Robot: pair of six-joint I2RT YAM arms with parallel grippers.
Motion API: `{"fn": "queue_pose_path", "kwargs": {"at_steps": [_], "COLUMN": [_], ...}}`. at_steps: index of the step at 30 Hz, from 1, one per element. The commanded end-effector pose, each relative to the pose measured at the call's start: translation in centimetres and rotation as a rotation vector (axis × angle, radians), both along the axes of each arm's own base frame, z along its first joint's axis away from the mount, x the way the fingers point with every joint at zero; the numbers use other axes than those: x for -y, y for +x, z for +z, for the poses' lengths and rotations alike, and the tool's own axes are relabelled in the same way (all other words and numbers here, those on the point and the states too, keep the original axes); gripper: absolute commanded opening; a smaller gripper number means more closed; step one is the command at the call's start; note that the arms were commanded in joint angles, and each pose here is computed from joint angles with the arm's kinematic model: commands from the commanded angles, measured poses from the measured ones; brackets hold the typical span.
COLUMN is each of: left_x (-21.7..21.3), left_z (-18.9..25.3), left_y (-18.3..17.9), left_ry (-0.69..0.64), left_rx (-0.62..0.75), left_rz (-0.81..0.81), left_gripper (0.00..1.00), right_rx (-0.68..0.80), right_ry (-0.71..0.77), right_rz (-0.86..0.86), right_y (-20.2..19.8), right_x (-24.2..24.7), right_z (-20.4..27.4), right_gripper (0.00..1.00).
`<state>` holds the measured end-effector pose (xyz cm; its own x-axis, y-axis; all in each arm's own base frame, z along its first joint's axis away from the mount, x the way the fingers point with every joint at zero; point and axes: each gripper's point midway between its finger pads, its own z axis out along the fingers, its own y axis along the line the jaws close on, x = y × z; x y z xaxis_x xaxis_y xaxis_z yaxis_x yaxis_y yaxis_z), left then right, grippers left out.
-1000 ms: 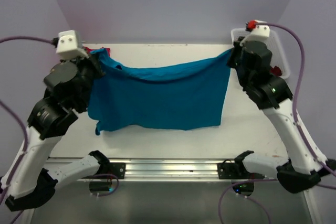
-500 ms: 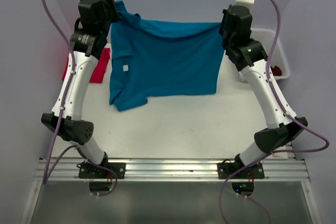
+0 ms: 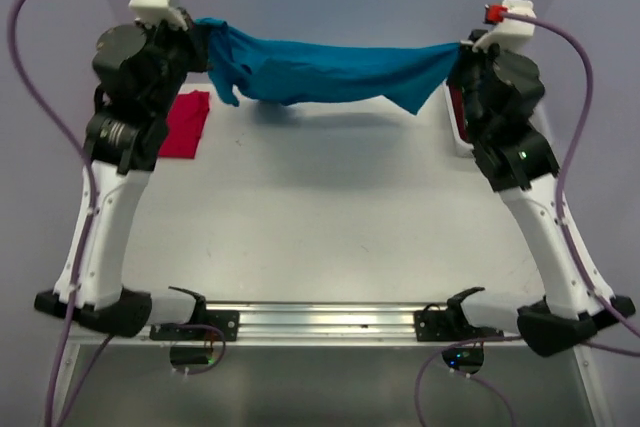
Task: Fold and stack the t-shirts
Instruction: Flatten the tshirt out
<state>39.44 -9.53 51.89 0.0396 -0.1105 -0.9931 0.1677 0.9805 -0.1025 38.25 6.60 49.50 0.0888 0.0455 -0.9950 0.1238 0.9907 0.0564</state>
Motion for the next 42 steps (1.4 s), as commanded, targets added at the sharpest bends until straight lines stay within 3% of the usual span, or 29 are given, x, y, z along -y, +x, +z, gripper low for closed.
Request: {"fn": "queue_pose_path", "kwargs": {"at_steps": [1,6,9,16,24,29,32,36,42], "left_x": [-2.4,-5.0,-4.8,-2.5,0.6,1.6,1.5,-0.6,-2.5], "left_z": [7.6,12.4,13.9,10.1,3.3,1.3,3.5,6.7,6.0], "left_y": [-10.6,-17.9,-17.8,-9.3,1.9,6.1,4.8,0.3,-5.8], "left_ry": [-0.022,-0.072,-0.086,-0.047,0.034,0.046,0.021,0.010,-0.024], "left_rx": [0.246,0.365,0.375,0.209,0.037,-0.011,0.050,0.143,0.145], "left_rz": [-0.011,0.004,-0.001,0.020,0.037,0.023,0.015,0.052,0.064], "left_gripper": [0.00,0.00,0.00,0.00,0.00,0.00,0.00,0.00,0.00], "right_rx": [0.168,0.276,0.309,0.166,-0.037,-0.077,-0.047,0.014,0.074], "right_ry": [0.083,0.132,0.148,0.096,0.034,0.014,0.018,0.035,0.075], "right_rz": [0.121,0.146,0.132,0.038,-0.011,-0.026,-0.032,-0.039,-0.005], "right_y": [-7.8,-13.6,-14.7,-8.9,0.7,4.1,3.2,0.2,-5.3], "right_x": [1.0,3.1,3.8,2.9,-0.6,-1.8,-1.3,0.3,2.0], "right_z": [5.2,8.2,10.2,8.2,1.5,0.4,1.3,3.0,5.3], "right_gripper": [0.00,0.00,0.00,0.00,0.00,0.00,0.00,0.00,0.00]}}
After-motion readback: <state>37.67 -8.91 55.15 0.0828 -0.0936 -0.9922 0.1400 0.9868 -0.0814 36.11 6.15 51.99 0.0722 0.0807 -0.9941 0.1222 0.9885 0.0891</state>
